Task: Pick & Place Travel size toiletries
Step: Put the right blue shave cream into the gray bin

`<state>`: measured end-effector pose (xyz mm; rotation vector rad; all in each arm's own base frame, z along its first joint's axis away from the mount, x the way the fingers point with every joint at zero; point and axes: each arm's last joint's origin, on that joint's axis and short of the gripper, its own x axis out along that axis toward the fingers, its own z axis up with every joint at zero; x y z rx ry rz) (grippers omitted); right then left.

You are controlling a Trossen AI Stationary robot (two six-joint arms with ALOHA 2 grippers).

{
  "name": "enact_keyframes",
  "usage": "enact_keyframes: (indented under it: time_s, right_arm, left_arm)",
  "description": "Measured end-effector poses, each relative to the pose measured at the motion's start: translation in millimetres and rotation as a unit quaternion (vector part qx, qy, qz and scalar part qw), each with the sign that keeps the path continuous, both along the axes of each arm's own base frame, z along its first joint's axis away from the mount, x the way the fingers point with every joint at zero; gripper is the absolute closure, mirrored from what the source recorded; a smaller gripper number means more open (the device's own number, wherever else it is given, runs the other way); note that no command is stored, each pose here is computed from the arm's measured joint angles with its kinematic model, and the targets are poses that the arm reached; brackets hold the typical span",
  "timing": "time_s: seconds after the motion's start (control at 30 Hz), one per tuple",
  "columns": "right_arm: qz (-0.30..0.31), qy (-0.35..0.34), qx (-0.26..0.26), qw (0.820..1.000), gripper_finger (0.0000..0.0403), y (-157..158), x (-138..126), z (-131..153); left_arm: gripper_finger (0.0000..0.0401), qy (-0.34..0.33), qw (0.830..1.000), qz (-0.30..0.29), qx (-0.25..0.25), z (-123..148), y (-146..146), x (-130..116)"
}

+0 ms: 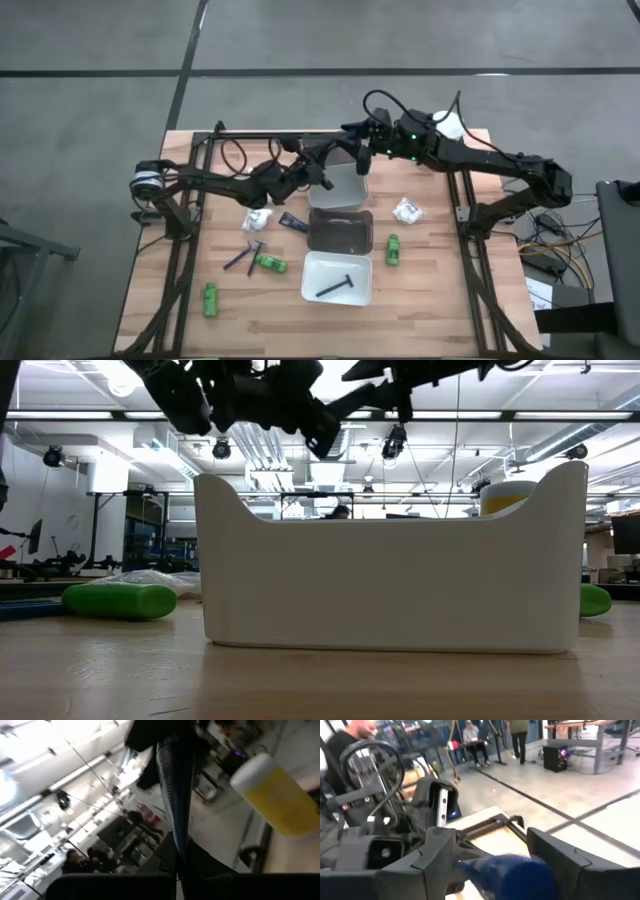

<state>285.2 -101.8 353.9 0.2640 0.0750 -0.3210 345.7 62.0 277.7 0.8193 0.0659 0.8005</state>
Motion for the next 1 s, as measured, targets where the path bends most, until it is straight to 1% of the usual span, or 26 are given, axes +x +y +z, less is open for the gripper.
enact_keyframes:
  time_s: [0.2, 0.3, 0.4, 0.5, 0.6, 0.7, 0.8, 0.9, 1.0]
  right_arm:
    - [-0.007, 0.056, -0.037, 0.998, 0.0135, 4, -28, 9]
    - [-0.006, 0.088, -0.050, 0.995, 0.0128, 6, -38, 7]
    - [-0.006, 0.115, -0.050, 0.992, 0.0122, 6, -44, 0]
    - [-0.018, 0.147, -0.052, 0.988, 0.0117, 5, -47, -11]
    - [-0.024, 0.171, -0.057, 0.983, 0.0113, 4, -48, -25]
    - [-0.024, 0.192, -0.055, 0.980, 0.0112, 3, -50, -38]
    - [-0.021, 0.209, -0.058, 0.976, 0.0119, 3, -52, -50]
    - [-0.019, 0.221, -0.059, 0.973, 0.0132, 3, -54, -58]
    - [-0.014, 0.231, -0.069, 0.970, 0.0146, 4, -57, -63]
  left_arm:
    - [0.0400, 0.071, 0.996, -0.010, -0.055, 1, 0, -6]
    - [0.0400, 0.114, 0.989, -0.017, -0.091, 4, 2, -7]
    - [0.0400, 0.152, 0.980, -0.007, -0.131, 8, 8, -8]
    - [0.0400, 0.200, 0.967, 0.008, -0.159, 12, 15, -9]
    - [0.0400, 0.240, 0.952, 0.009, -0.191, 18, 22, -11]
    - [0.0400, 0.266, 0.938, 0.006, -0.224, 25, 29, -14]
    - [0.0401, 0.289, 0.926, 0.011, -0.241, 35, 36, -19]
    - [0.0401, 0.315, 0.914, -0.001, -0.256, 41, 44, -22]
    - [0.0401, 0.350, 0.895, -0.004, -0.277, 43, 50, -21]
